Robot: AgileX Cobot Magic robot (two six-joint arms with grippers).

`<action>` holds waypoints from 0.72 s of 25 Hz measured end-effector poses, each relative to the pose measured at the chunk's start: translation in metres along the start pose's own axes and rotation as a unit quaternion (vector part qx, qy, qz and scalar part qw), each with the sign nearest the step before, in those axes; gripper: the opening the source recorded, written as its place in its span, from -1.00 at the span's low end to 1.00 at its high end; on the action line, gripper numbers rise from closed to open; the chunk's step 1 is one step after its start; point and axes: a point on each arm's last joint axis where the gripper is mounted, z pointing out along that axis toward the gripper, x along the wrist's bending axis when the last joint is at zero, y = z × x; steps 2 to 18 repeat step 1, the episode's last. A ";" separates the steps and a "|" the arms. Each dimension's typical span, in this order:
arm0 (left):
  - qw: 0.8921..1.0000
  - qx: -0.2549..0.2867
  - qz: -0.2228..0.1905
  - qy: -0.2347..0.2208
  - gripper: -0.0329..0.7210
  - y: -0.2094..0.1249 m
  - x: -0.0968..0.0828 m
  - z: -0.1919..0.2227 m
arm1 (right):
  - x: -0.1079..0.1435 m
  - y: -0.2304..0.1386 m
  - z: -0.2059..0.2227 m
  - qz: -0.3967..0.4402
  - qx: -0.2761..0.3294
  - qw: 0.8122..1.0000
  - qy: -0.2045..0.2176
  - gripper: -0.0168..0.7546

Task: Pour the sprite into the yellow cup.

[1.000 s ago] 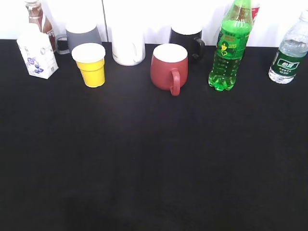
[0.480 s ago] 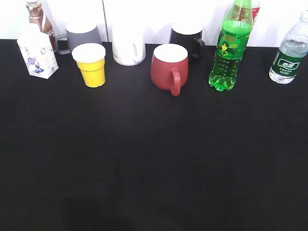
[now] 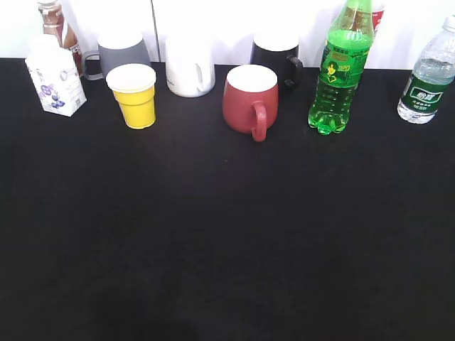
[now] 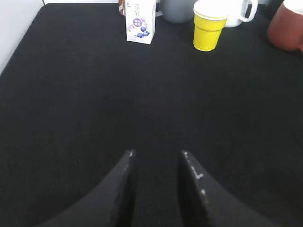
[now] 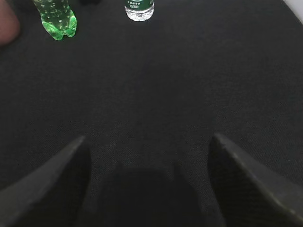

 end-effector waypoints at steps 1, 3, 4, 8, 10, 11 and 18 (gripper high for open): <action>1.000 0.000 0.000 0.000 -0.31 0.000 0.000 0.000 | 0.000 0.000 0.000 0.000 0.000 1.000 0.000 0.56; 1.000 0.000 0.000 0.000 -0.31 0.000 0.000 0.000 | 0.000 0.000 0.000 0.000 0.000 1.000 0.000 0.56; 1.000 0.000 0.000 0.000 -0.31 0.000 0.000 0.000 | 0.000 0.000 0.000 0.000 0.000 1.000 0.000 0.56; 1.000 0.000 0.000 0.000 -0.31 0.000 0.000 0.000 | 0.000 0.000 0.000 0.000 0.000 1.000 0.000 0.56; 1.000 0.000 0.000 0.000 -0.31 0.000 0.000 0.000 | 0.000 0.000 0.000 0.000 0.000 1.000 0.000 0.56; 1.000 0.000 0.000 0.000 -0.31 0.000 0.000 0.000 | 0.000 0.000 0.000 0.000 0.000 1.000 0.000 0.56; 1.000 0.000 0.000 0.000 -0.31 0.000 0.000 0.000 | 0.000 0.000 0.000 0.000 0.000 1.000 0.000 0.56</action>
